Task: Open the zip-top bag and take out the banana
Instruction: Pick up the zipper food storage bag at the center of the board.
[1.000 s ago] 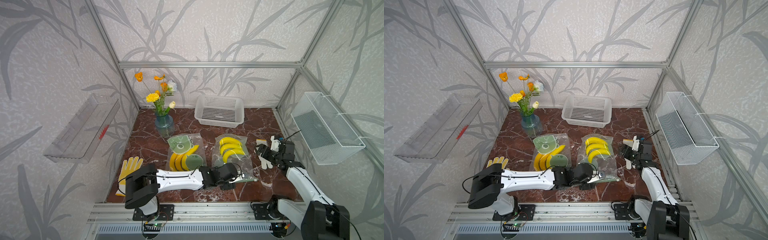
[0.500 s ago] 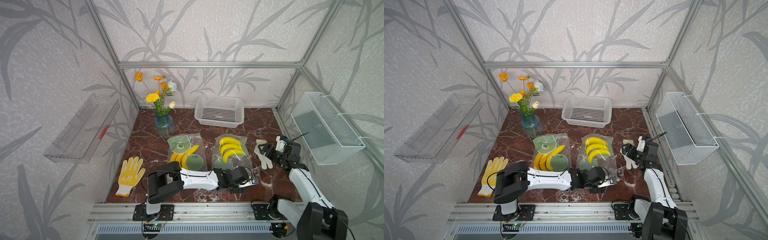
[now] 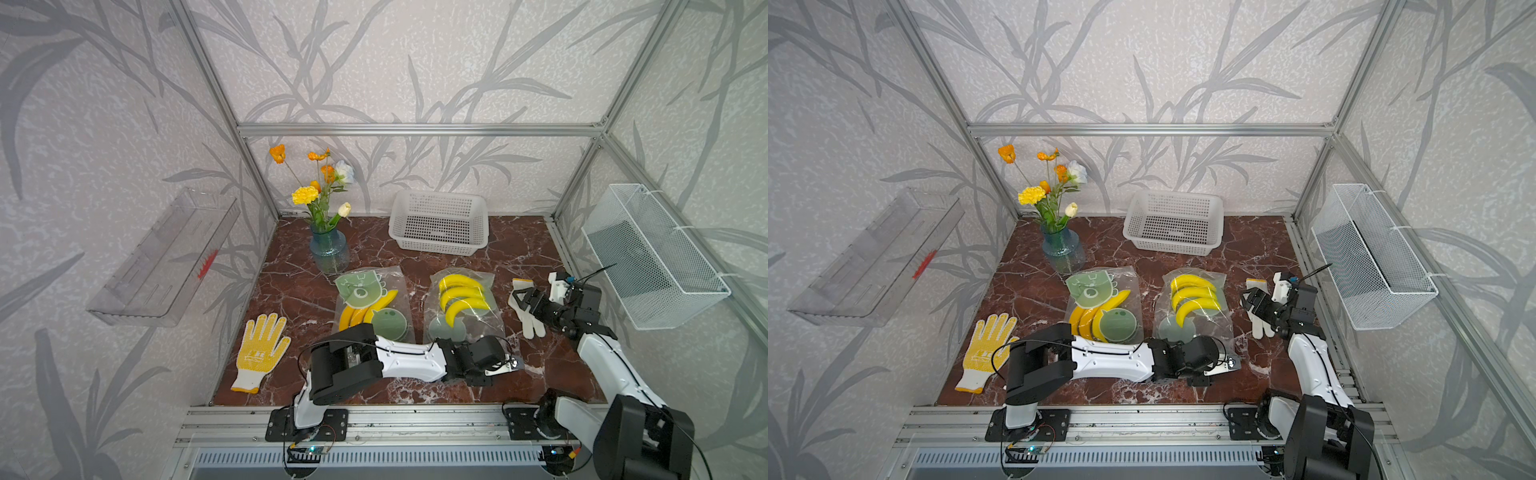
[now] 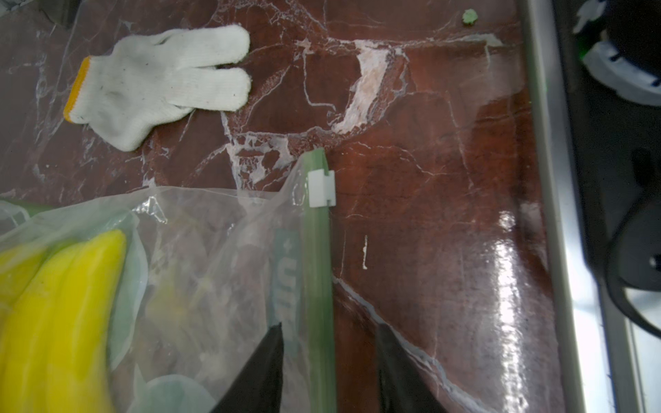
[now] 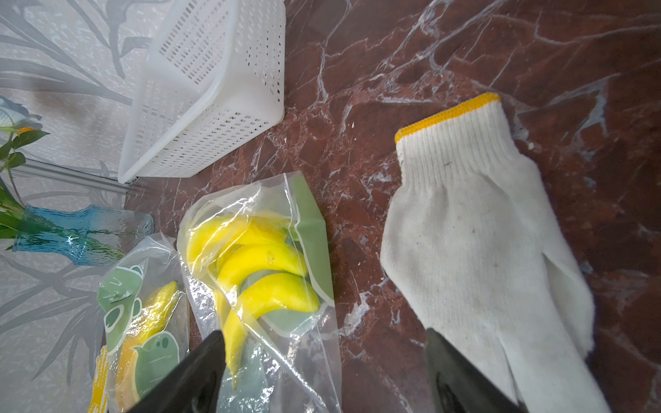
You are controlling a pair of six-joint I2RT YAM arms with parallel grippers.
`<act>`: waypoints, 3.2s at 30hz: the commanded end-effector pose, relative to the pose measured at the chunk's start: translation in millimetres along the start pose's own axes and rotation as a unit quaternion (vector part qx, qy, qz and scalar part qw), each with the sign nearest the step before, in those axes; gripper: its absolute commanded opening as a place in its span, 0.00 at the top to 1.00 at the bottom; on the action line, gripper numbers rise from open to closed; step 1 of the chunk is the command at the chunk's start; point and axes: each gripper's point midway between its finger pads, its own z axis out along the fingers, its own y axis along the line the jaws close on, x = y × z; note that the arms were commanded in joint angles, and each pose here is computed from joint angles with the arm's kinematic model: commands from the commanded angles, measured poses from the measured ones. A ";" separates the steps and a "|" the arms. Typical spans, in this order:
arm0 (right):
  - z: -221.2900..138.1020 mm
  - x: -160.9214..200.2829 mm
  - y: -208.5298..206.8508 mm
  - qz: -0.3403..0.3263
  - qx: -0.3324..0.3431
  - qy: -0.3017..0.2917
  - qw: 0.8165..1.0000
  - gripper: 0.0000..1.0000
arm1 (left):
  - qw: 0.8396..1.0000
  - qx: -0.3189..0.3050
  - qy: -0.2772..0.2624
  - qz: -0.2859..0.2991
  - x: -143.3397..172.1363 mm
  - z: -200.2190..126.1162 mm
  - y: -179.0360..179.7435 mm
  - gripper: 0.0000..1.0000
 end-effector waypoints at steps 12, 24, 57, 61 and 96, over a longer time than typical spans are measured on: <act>0.7 3.1 0.6 0.000 -0.006 0.010 1.000 0.14 | 0.999 -0.046 0.015 0.005 10.7 12.0 9.6 0.72; 2.0 7.1 3.3 -0.008 -0.016 0.025 1.000 0.14 | 0.998 -0.045 0.011 -0.034 11.6 8.8 20.5 1.00; -8.9 32.6 105.8 -0.206 -0.306 0.012 0.929 0.46 | 0.876 0.235 -0.162 -0.388 3.0 -58.8 134.5 1.00; -5.4 33.6 106.2 -0.201 -0.315 0.024 0.927 0.47 | 0.860 0.253 -0.176 -0.406 6.0 -60.2 143.4 1.00; 13.3 34.9 111.7 -0.197 -0.326 0.078 0.921 0.57 | 0.837 0.259 -0.207 -0.436 17.6 -67.0 167.0 1.00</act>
